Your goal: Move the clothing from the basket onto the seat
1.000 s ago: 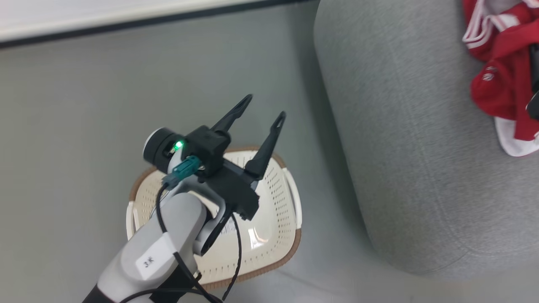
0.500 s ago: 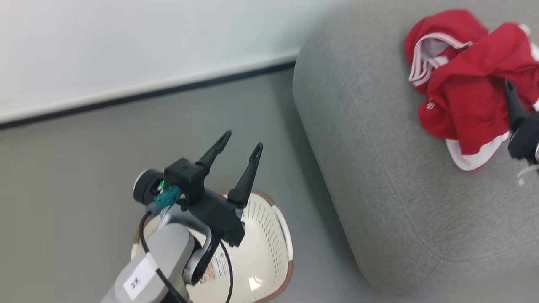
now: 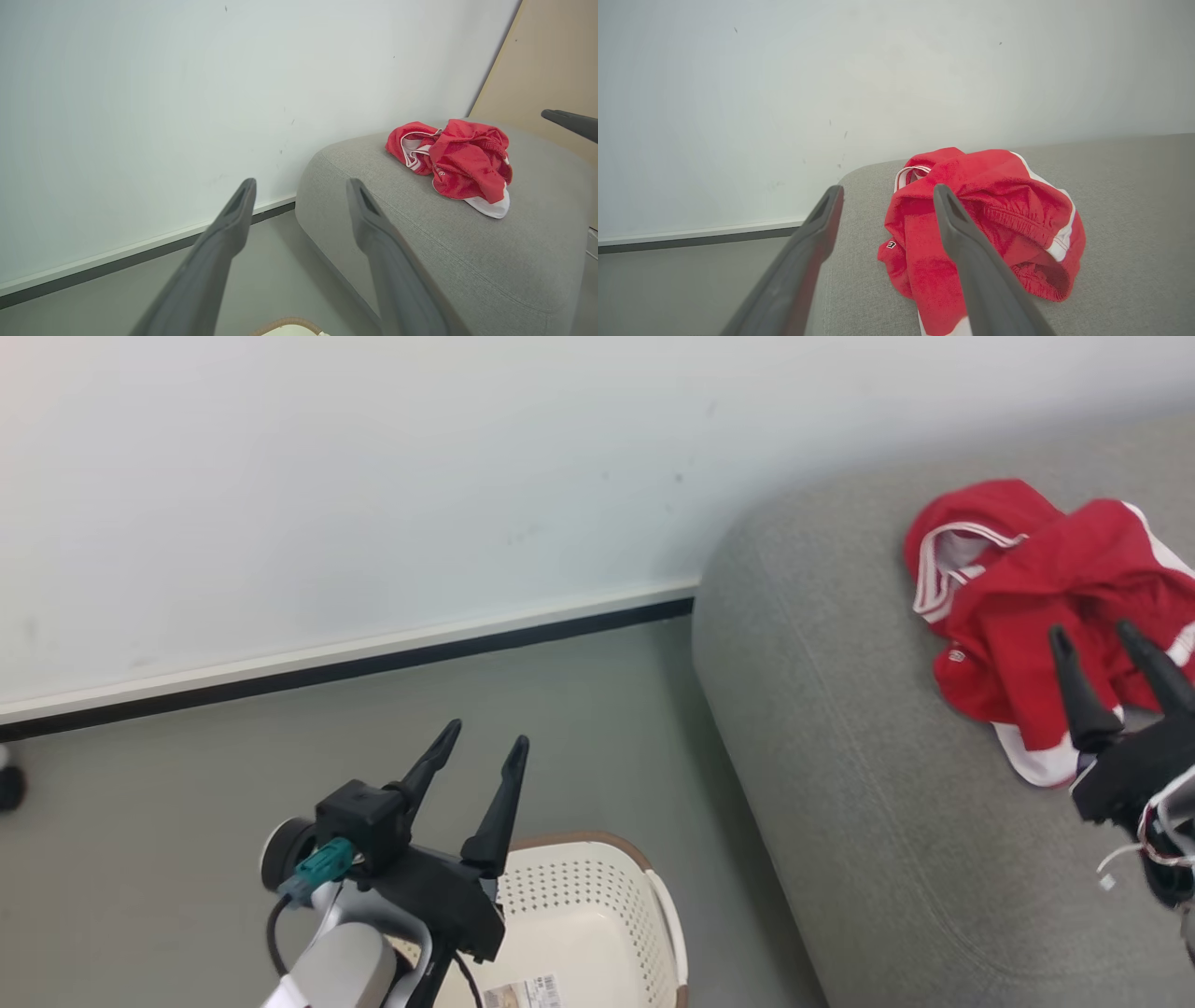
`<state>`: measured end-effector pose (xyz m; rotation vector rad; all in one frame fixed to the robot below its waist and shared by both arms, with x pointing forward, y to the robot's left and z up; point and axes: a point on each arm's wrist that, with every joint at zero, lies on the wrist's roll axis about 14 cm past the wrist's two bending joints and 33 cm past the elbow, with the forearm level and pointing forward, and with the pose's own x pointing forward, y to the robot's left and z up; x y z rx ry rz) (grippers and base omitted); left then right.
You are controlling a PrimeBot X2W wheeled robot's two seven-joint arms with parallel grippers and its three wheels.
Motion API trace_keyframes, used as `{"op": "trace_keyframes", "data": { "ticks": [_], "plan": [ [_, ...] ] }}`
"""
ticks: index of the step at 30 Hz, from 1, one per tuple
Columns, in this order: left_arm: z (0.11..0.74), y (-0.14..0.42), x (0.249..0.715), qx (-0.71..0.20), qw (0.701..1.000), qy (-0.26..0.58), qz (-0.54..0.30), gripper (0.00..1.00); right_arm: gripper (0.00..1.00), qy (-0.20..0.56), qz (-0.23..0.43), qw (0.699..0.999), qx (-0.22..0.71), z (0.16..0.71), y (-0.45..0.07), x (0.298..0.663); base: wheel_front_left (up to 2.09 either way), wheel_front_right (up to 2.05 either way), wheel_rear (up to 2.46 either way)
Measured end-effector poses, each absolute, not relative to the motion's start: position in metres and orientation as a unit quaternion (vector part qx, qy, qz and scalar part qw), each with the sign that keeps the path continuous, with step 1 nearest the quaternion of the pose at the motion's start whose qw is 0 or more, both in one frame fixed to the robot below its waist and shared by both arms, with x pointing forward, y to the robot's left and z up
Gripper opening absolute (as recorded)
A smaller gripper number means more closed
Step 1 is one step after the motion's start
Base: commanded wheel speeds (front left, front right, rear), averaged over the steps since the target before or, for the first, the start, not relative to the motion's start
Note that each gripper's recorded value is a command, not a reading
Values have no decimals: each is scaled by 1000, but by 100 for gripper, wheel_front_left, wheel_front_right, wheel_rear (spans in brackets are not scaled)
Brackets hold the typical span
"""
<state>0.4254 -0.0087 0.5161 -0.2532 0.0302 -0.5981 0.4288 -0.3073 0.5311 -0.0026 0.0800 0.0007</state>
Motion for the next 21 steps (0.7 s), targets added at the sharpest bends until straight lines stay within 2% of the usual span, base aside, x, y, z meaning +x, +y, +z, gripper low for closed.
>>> {"op": "trace_keyframes", "data": {
  "ticks": [10, 21],
  "plan": [
    [524, 68, 414, -139, 974, -5, -178, 100, 100, -4, 93, 995, 33, 541, -234, 422, 0, 0, 0],
    [515, 132, 386, -153, 985, -7, -75, 100, 100, -22, 129, 989, 73, 540, -184, 398, 0, 0, 0]
  ]
}}
